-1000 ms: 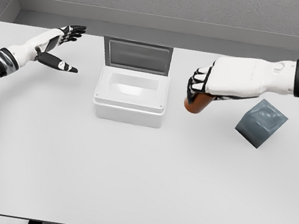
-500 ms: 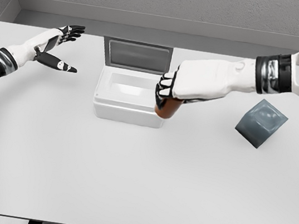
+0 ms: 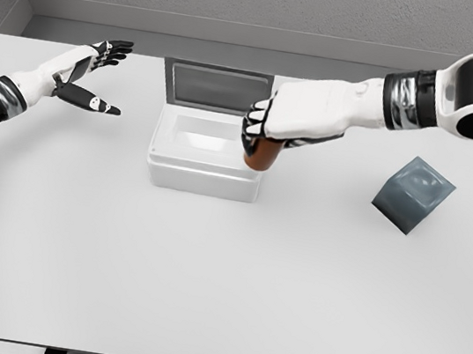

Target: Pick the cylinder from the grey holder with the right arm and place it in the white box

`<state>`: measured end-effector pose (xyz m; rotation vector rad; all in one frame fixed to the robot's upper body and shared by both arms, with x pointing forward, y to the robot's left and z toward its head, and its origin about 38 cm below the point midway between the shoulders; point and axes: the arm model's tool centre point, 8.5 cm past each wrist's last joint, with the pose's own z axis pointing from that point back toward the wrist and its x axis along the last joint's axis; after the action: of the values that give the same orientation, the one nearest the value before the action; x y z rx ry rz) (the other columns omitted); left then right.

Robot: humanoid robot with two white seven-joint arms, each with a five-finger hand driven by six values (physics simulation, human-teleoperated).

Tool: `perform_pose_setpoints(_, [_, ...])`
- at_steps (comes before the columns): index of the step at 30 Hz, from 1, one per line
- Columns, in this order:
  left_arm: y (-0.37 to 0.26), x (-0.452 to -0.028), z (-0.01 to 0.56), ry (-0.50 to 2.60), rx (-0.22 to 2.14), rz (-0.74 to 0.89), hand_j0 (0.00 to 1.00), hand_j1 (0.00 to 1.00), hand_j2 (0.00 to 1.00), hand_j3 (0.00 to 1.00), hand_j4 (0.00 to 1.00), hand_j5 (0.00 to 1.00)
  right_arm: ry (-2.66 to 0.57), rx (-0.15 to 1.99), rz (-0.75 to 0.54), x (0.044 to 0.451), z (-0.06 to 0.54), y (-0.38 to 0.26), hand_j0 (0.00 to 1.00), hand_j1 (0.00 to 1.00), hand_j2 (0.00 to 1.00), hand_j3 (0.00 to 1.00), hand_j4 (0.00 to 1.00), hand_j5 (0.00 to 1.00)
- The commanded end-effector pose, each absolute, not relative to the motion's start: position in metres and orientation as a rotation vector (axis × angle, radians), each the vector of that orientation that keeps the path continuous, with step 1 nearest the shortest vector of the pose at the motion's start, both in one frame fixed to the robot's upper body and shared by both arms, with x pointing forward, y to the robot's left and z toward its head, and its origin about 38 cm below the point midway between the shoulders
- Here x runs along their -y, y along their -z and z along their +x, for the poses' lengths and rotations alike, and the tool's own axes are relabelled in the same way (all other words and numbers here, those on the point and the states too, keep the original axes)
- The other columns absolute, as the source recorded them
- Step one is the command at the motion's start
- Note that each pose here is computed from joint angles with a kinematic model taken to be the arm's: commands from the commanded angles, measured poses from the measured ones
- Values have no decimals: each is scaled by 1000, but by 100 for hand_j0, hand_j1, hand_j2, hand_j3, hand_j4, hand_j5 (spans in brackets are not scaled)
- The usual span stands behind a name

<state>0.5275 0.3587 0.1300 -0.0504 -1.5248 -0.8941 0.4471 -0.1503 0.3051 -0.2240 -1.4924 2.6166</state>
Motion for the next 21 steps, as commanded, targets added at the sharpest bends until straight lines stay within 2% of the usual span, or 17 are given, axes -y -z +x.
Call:
perform_pose_setpoints(1, [-131,-359,528,884,1531,-52,100,100,100,100,100,100,-2604,1487,-228,149,453,-305,34,34,34,34,34,34])
perform_pose_setpoints(21, [-130,-359,528,883,1530,-55,100,100,100,100,100,100,-2607,1475,-218,123,469,-300,34,34,34,34,34,34])
